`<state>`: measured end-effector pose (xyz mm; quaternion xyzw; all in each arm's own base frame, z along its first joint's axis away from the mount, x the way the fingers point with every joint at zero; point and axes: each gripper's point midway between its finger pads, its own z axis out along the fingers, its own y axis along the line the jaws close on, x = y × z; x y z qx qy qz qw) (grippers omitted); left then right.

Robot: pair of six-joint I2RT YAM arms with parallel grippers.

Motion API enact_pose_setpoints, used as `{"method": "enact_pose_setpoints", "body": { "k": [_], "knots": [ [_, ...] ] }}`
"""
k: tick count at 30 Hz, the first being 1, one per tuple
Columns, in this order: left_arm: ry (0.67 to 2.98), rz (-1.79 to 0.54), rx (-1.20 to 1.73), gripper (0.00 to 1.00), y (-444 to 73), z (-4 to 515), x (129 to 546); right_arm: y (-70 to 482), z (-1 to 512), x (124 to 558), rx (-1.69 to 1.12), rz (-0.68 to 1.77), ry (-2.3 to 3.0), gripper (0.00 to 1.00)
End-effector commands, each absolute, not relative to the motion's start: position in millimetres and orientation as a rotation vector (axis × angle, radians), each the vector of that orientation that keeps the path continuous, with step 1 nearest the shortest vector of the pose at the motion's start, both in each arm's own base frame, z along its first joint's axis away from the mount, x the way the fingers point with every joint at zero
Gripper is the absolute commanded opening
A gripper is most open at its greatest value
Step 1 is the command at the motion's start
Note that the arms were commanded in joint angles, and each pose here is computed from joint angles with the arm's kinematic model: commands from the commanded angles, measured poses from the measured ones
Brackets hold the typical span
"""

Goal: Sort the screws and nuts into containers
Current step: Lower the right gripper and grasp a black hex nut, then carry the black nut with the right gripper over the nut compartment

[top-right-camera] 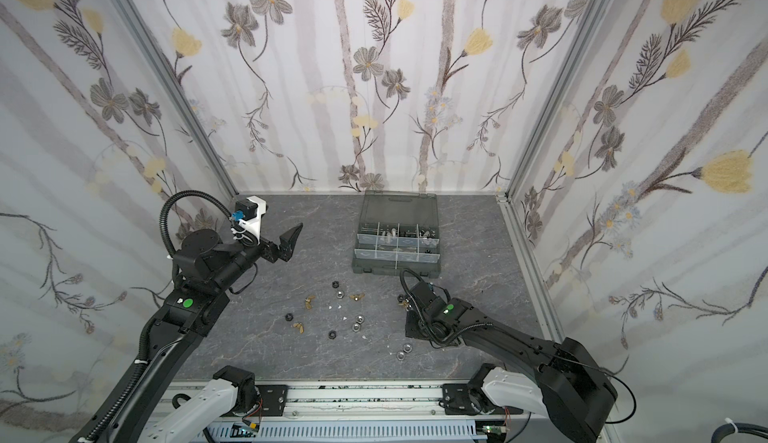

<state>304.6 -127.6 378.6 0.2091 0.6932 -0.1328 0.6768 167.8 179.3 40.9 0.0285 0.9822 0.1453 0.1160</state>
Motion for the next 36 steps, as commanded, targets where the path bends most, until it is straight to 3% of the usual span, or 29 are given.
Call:
{"method": "enact_pose_setpoints", "body": {
  "k": [1, 6, 17, 26, 36],
  "knots": [
    [1.554, -0.275, 0.479, 1.00, -126, 378, 304, 183, 35, 170, 0.108, 0.413, 2.878, 0.51],
    [1.561, -0.274, 0.482, 1.00, -127, 373, 303, 179, 25, 170, 0.113, 0.370, 2.896, 0.50],
    [1.574, -0.240, 0.485, 1.00, -123, 364, 304, 177, 11, 166, 0.098, 0.321, 2.942, 0.29],
    [1.584, -0.225, 0.488, 1.00, -123, 361, 308, 178, 23, 176, 0.090, 0.320, 2.908, 0.20],
    [1.594, -0.225, 0.492, 1.00, -124, 362, 312, 134, 115, 273, 0.246, 0.342, 2.636, 0.19]
  ]
}}
